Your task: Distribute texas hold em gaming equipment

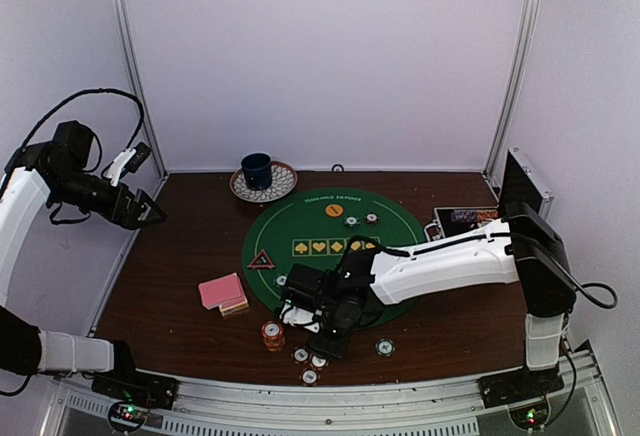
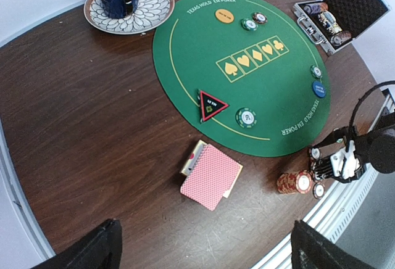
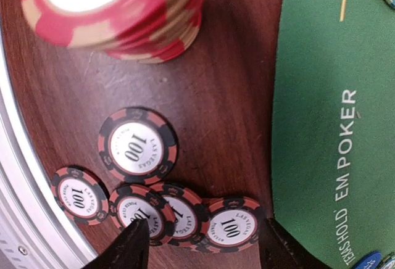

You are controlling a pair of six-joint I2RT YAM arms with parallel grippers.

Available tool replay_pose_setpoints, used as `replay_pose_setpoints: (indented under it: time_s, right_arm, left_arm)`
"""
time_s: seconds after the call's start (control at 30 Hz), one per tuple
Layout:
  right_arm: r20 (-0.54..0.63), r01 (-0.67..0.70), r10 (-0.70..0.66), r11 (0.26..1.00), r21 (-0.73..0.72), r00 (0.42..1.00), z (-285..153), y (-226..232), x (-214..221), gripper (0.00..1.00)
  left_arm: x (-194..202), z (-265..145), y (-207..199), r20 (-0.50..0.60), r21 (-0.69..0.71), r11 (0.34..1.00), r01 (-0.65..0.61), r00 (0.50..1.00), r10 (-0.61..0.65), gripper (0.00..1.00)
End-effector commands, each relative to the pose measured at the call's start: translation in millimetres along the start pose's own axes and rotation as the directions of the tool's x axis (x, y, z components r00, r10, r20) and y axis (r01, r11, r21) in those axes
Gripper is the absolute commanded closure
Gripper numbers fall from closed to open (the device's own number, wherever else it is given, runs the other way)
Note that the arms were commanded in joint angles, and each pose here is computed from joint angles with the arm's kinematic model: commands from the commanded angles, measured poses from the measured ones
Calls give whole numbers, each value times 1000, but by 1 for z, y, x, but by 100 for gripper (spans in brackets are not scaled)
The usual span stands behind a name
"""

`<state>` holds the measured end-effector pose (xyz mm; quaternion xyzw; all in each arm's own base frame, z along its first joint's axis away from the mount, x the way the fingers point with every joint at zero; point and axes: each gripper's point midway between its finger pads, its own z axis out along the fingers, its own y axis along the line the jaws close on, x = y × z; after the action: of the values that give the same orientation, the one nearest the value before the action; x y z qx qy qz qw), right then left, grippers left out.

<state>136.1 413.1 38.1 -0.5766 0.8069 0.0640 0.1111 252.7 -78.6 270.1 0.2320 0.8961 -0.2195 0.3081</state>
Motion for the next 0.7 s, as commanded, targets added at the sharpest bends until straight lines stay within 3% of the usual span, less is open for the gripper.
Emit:
replay_pose_setpoints:
  time_s: [0.0,0.17,0.4,0.67]
  right_arm:
    - [16,123,-123,992,15,992,-6,14,2,34]
    - [-12,214,-214,976,47,977,3,19,2,32]
    - [-46,221,-217,968,117,975,18,8,-1,33]
    - [-67,219,-213,969,117,975,27,7,0,44]
  left_arm:
    - [-8,-7,-1,28,-9,1000,-29,999,29,2]
    - [-6,-8,-2,22,-11,999,-31,999,31,3]
    - [-4,-10,-2,18,-25,999,-42,999,43,2]
    - [-6,-9,-1,18,-21,999,-42,999,43,2]
